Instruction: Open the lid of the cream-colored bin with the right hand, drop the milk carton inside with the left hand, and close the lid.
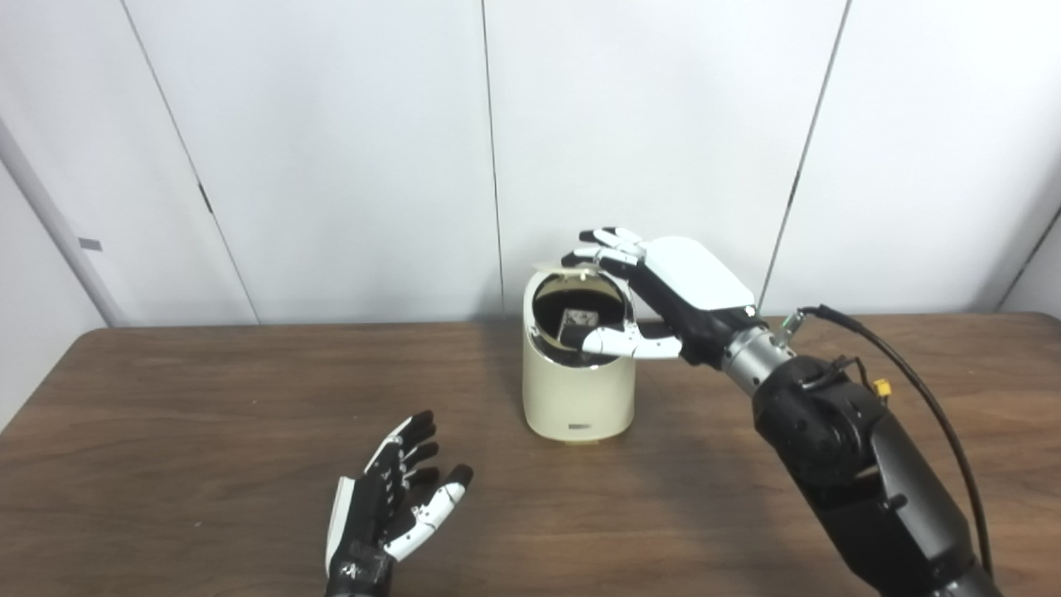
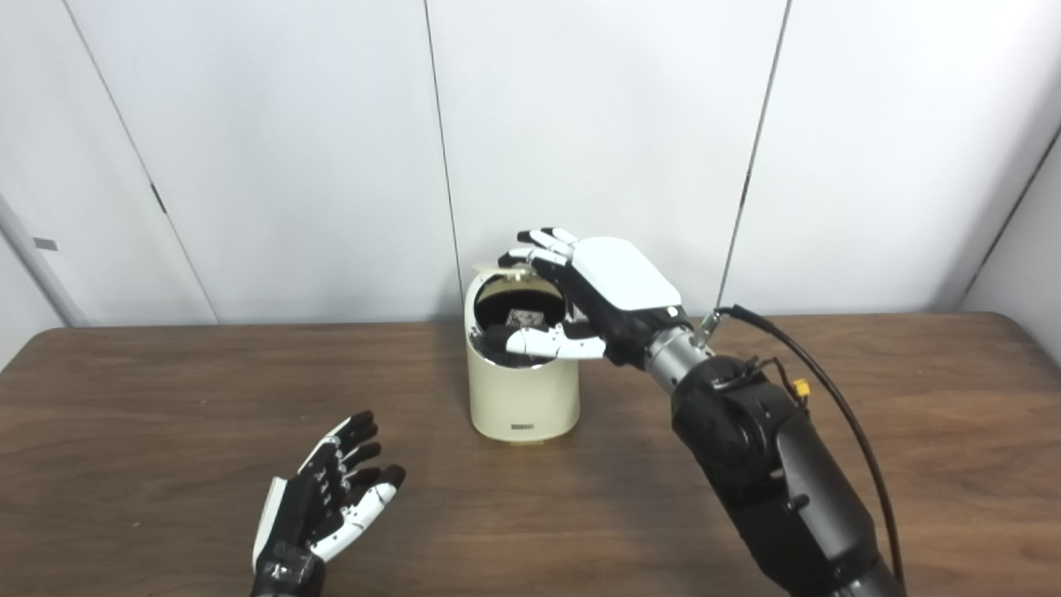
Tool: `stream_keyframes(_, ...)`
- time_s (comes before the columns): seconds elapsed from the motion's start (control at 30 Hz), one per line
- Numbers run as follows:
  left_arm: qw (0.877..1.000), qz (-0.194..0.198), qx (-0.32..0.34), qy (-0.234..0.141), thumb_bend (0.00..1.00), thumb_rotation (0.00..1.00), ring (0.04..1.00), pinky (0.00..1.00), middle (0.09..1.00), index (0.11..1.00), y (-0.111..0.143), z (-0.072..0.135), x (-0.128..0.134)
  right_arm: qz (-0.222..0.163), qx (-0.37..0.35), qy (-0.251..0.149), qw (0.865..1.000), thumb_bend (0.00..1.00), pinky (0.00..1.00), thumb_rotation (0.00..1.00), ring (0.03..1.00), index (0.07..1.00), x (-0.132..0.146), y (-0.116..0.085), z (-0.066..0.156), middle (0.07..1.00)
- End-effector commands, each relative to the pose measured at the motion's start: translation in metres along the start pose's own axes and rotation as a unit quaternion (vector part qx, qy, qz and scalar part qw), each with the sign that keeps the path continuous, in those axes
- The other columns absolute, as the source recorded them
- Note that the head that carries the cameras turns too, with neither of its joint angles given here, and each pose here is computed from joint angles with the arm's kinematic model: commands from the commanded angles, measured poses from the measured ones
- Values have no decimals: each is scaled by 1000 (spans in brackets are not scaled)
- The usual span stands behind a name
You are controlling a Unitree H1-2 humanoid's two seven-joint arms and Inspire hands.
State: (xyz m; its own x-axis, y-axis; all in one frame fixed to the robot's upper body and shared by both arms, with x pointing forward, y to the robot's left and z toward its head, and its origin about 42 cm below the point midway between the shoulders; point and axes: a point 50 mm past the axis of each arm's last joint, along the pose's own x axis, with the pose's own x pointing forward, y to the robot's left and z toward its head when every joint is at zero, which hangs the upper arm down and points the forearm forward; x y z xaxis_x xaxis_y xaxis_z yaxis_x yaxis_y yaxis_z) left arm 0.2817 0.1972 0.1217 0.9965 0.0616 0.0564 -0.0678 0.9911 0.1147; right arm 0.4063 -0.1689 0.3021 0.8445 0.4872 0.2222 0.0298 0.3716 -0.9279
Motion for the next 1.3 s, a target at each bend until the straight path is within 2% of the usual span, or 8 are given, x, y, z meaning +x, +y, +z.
stream_keyframes(0.0, 1000, 1, 1, 3, 664, 275, 836, 795, 866, 880, 0, 3, -1, -22, -4, -12, 1000, 554, 899, 932, 963, 818, 1, -6, 5, 935)
stream_keyframes(0.2, 1000, 2, -3, -1, 669, 267, 830, 791, 864, 875, -1, 5, -2, -4, 3, -4, 1000, 559, 891, 930, 962, 826, -4, 7, 0, 936)
stream_keyframes(0.43, 1000, 6, 2, -2, 684, 284, 820, 788, 851, 867, -2, 7, -2, 3, 2, -1, 1000, 564, 905, 948, 968, 825, -7, 12, -2, 936)
stream_keyframes(0.77, 1000, 6, 9, -5, 681, 300, 817, 800, 843, 870, -2, 9, -2, 16, -2, 10, 1000, 541, 920, 884, 985, 834, -17, 21, -4, 942)
stream_keyframes(1.1, 1000, 6, 1, -5, 679, 281, 822, 793, 851, 870, -2, 10, -3, 20, -56, 3, 998, 563, 938, 924, 996, 810, -24, 27, -4, 947)
stream_keyframes(1.27, 1000, 6, 7, -6, 682, 298, 814, 791, 845, 869, -1, 10, -2, 18, -72, -5, 997, 562, 933, 895, 1000, 785, -25, 32, -4, 959)
